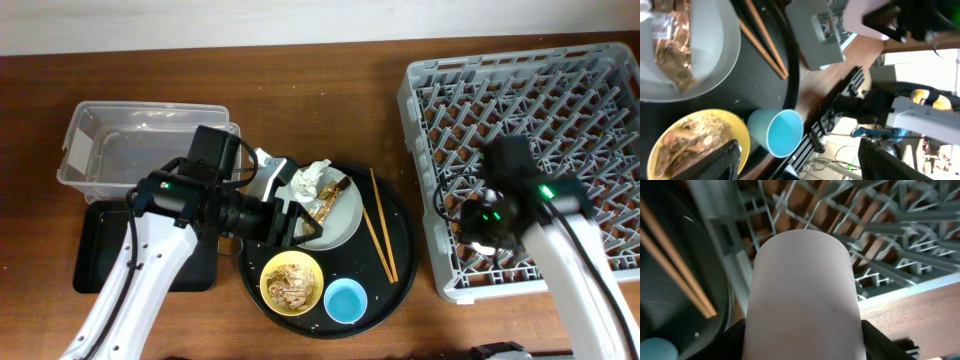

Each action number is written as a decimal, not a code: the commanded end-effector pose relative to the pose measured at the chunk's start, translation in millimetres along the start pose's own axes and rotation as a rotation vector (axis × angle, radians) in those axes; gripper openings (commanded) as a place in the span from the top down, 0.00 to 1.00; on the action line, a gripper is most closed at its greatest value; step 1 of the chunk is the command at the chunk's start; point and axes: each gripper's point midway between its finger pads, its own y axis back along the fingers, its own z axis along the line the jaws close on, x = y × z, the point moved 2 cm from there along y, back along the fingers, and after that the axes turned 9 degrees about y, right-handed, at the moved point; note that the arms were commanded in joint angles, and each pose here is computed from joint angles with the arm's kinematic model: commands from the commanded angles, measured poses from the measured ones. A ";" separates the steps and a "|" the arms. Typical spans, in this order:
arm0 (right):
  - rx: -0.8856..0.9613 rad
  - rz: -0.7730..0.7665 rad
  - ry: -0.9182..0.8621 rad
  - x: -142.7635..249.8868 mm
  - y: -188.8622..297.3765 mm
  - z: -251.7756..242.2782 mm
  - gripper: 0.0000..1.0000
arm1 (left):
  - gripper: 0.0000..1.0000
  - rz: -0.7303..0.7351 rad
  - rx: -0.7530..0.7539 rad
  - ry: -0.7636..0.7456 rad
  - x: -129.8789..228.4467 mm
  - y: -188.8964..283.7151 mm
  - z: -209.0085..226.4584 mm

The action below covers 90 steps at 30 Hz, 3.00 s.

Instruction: Sort waste into correct bins and load items into the dishwasher rack

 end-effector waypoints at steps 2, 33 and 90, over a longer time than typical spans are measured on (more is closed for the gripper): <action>-0.008 0.124 0.017 -8.3 -30.9 7.4 0.15 | 0.25 0.004 -0.042 -0.047 3.9 3.6 3.7; -0.352 -0.706 0.001 37.9 149.7 18.3 0.14 | 1.00 0.018 -0.527 -0.284 87.8 -146.7 42.4; -1.473 -0.817 0.948 83.0 261.4 149.4 0.31 | 1.00 -0.295 0.561 -0.454 -16.8 60.9 -145.2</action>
